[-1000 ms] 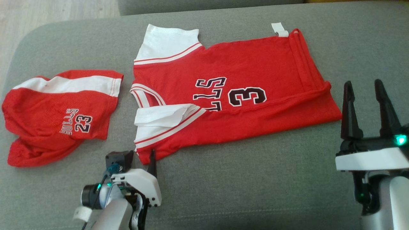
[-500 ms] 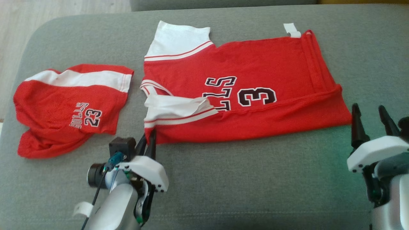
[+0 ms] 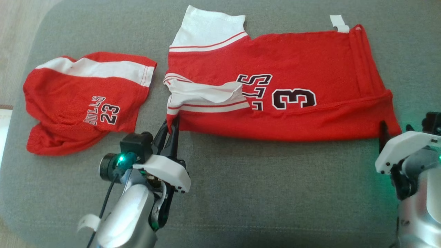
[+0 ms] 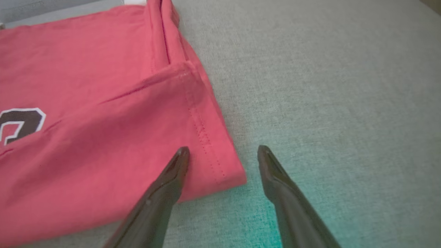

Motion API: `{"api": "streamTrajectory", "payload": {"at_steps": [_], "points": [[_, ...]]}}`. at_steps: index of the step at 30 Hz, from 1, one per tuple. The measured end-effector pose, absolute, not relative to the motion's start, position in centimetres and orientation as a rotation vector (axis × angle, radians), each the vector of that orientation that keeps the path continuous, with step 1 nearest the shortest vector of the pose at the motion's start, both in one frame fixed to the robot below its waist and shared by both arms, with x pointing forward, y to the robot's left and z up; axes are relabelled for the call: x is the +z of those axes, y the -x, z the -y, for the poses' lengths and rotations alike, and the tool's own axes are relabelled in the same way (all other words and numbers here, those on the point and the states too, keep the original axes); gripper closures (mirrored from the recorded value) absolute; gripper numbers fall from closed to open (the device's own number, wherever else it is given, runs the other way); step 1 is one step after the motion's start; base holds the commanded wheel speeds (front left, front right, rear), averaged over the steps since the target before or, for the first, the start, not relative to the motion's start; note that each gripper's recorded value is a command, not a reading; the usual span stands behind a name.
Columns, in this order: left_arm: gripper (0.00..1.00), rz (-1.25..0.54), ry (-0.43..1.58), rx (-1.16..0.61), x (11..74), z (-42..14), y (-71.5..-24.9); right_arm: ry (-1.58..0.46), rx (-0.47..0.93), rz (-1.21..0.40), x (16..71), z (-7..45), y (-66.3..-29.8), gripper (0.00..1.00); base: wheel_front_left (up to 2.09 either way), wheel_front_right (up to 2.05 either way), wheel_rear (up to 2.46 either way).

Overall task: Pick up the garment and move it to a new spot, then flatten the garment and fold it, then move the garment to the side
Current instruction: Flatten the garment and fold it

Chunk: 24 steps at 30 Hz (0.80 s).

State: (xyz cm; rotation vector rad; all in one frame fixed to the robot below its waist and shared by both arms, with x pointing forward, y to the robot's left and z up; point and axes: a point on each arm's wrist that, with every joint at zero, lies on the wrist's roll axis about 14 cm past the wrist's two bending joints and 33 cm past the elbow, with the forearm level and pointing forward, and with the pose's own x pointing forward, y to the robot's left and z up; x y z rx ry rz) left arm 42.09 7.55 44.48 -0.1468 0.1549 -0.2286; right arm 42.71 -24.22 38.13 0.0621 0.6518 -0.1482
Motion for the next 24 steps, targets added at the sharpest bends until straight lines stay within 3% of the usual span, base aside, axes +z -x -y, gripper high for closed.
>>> {"api": "streamTrajectory", "payload": {"at_steps": [9,10,11,12,24], "points": [[1.00,-0.149,0.144,-0.229,44.5,-7.8,-42.7,-0.088,-0.136,-0.734,36.2,23.5,-43.6,0.00,0.00,0.00,0.00],[1.00,-0.148,0.142,-0.230,44.5,-7.8,-42.8,-0.095,-0.135,-0.737,36.2,23.4,-43.8,0.11,0.00,0.00,0.00],[1.00,-0.149,0.139,-0.232,44.4,-7.9,-42.9,-0.103,-0.134,-0.738,36.2,23.4,-43.9,0.69,0.00,0.00,0.00],[1.00,-0.152,0.136,-0.234,44.4,-7.9,-43.0,-0.112,-0.132,-0.738,36.1,23.3,-44.0,1.00,0.00,0.00,0.00],[1.00,-0.145,0.093,-0.252,45.1,-8.0,-43.1,-0.145,-0.144,-0.719,37.2,23.7,-42.8,1.00,0.00,0.00,0.00]]}}
